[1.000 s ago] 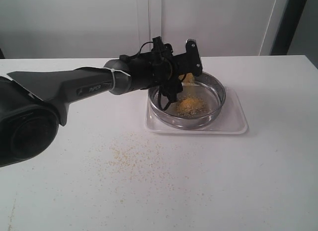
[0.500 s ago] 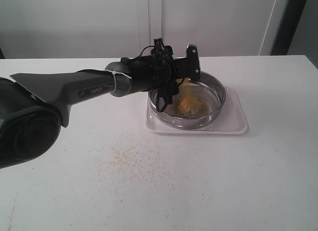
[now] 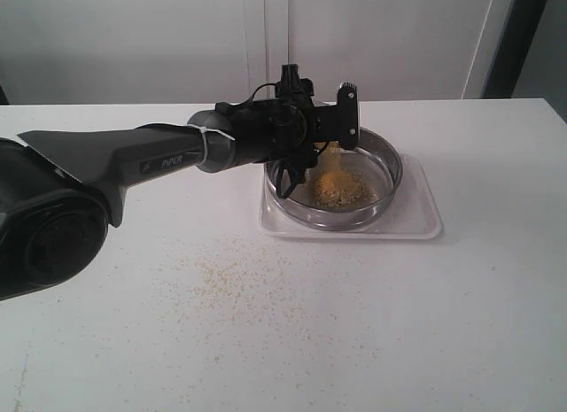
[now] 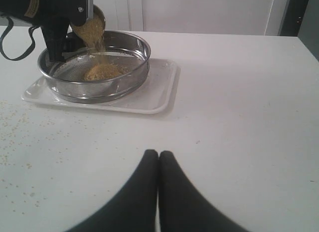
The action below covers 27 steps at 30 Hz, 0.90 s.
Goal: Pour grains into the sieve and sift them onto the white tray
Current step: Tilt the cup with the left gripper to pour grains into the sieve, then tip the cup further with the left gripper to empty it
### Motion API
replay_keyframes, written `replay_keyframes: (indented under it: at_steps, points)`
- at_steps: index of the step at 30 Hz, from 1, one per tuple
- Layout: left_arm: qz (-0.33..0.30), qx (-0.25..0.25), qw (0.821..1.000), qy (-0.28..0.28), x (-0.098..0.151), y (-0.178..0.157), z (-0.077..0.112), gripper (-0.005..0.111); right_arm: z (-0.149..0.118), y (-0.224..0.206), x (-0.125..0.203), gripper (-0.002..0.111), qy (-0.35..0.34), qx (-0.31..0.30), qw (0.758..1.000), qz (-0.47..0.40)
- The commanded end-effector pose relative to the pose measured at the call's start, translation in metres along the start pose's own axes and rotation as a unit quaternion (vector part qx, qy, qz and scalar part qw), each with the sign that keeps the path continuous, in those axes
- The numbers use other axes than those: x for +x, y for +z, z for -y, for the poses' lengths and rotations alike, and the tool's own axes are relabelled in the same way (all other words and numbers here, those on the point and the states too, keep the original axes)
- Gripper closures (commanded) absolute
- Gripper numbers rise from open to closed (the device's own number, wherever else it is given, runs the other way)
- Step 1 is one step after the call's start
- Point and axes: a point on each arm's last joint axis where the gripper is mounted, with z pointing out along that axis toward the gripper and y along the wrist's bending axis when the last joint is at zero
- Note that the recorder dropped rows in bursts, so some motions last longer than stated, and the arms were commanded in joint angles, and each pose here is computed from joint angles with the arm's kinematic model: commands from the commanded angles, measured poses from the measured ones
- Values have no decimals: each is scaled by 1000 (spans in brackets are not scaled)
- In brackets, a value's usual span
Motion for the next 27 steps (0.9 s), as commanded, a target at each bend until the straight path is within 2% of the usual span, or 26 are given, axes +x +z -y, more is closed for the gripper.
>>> replay_keyframes:
  at_steps: [1, 15, 27]
  points:
    - [13, -15, 1000, 10, -5, -6, -10, 107, 1, 0, 2, 108, -2, 5, 1000, 1]
    - [9, -35, 998, 59, -5, -6, -14, 107, 1, 0, 2, 108, -2, 5, 1000, 1]
    - [-9, -43, 996, 79, -2, -6, -15, 107, 1, 0, 2, 108, -2, 5, 1000, 1]
